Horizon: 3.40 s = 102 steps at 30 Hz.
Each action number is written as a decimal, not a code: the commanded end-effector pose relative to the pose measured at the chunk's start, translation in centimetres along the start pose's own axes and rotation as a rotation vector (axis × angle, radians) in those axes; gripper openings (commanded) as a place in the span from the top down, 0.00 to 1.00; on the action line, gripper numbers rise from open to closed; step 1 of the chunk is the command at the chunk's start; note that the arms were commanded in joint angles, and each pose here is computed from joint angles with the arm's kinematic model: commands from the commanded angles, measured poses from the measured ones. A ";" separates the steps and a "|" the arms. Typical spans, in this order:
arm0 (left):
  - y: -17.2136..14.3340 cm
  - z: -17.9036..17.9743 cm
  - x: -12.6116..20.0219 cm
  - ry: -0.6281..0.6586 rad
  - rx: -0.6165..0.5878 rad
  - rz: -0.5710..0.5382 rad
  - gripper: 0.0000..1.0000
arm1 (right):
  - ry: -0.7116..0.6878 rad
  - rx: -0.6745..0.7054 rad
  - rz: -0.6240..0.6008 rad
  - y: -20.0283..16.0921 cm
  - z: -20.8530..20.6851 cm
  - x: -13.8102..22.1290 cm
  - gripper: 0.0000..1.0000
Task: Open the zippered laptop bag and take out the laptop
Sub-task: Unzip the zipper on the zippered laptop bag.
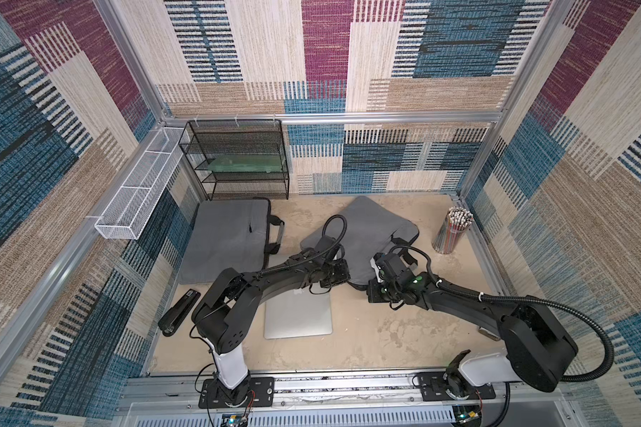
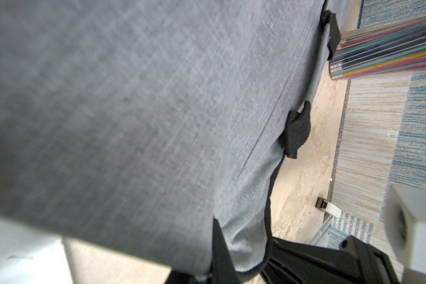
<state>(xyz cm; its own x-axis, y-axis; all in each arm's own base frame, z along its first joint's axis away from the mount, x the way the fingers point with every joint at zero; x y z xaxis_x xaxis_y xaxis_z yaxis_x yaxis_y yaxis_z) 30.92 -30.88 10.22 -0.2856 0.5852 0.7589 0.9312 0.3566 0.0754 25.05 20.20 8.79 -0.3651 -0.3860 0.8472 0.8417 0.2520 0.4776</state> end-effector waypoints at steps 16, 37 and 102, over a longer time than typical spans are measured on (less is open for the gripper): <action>1.3 0.6 1.0 0.041 -0.065 -0.042 1.00 | -0.091 -0.036 0.045 -0.3 -2.8 -0.2 1.00; 2.4 2.0 2.3 0.048 -0.034 -0.076 1.00 | -0.125 -0.092 0.007 0.6 -4.7 0.3 1.00; 5.7 4.4 5.5 0.045 0.030 -0.164 1.00 | -0.284 -0.152 0.075 -1.6 -9.1 0.4 1.00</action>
<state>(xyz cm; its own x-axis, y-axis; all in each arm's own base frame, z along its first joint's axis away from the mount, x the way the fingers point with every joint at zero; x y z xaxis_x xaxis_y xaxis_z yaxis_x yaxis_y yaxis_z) 32.03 -23.65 11.31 -0.3217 0.5492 0.7713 0.9027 0.4237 0.0748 28.55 14.05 7.38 -0.4222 -0.2439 0.8731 0.8787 0.1264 0.4603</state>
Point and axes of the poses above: each gripper's point midway between its finger pads, its own x axis back along the fingers, its own z axis along the line the jaws close on, y = z × x, the point moved 3 cm from there along x, back along the fingers, and after that the axes turned 15 degrees about x, right-handed, at the moved point
